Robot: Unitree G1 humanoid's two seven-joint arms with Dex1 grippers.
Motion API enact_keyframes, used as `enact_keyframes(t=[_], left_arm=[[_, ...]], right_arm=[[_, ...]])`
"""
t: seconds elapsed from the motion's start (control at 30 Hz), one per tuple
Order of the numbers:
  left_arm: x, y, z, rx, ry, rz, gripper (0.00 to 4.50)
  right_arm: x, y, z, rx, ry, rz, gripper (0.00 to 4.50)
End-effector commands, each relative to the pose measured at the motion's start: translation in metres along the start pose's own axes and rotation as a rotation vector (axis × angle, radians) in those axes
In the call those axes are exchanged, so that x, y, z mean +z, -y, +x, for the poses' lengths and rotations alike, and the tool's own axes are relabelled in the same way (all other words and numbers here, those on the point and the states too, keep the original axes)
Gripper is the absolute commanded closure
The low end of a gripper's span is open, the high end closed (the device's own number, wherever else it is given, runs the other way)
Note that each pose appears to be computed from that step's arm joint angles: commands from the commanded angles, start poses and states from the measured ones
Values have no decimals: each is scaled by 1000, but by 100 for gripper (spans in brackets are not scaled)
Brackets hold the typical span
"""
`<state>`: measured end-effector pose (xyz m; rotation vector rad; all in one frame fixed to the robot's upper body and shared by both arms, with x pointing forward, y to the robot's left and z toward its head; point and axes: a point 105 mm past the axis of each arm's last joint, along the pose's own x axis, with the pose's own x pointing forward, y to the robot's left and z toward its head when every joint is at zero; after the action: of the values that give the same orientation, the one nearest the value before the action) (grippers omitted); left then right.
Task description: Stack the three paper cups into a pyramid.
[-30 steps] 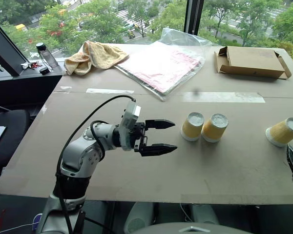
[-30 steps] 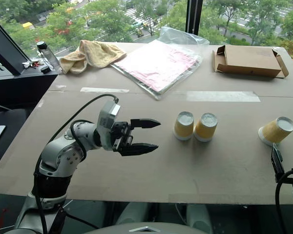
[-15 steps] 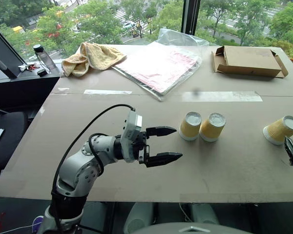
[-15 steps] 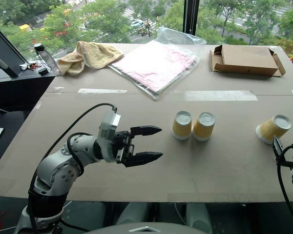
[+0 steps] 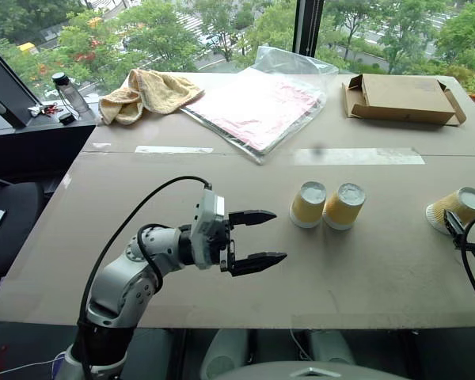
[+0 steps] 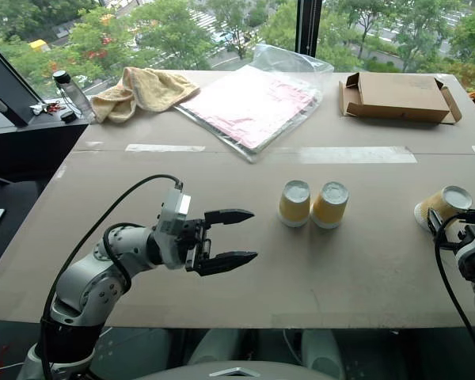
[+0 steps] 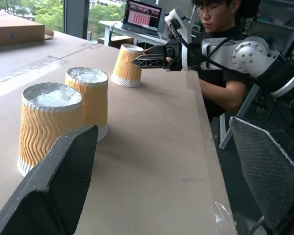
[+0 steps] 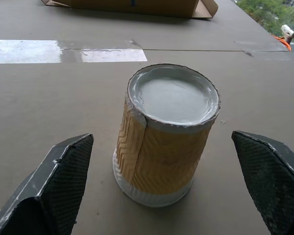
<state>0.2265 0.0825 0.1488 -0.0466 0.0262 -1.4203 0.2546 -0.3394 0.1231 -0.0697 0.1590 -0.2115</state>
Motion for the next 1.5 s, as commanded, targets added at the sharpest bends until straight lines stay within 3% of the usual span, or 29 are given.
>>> enact_keyframes(t=[0.03,0.2,0.3,0.4,0.6,0.77,0.97,1.2,1.5], left_arm=[[5,0,-2,-1,4,49,9],[4,-2,-6,18,6,62,9],[2,-2,-7,26,3,71,0],[2,-4,-8,39,12,77,0],[-1,-17,-16,140,42,85,0],[4,-36,-31,314,151,162,0],[4,-23,-56,225,140,52,0],[1,-19,-71,243,104,47,0],[10,-19,-79,241,87,70,0]], right_arm=[[12,2,8,-9,52,-29,0],[15,1,22,0,66,-35,0],[16,2,27,5,74,-34,92],[18,4,30,9,83,-41,230],[46,-10,24,146,158,-64,232],[98,-61,1,468,249,-143,232],[134,-130,-25,815,274,-194,232],[136,-178,-34,1004,249,-274,232],[125,-189,-26,1054,198,-287,232]])
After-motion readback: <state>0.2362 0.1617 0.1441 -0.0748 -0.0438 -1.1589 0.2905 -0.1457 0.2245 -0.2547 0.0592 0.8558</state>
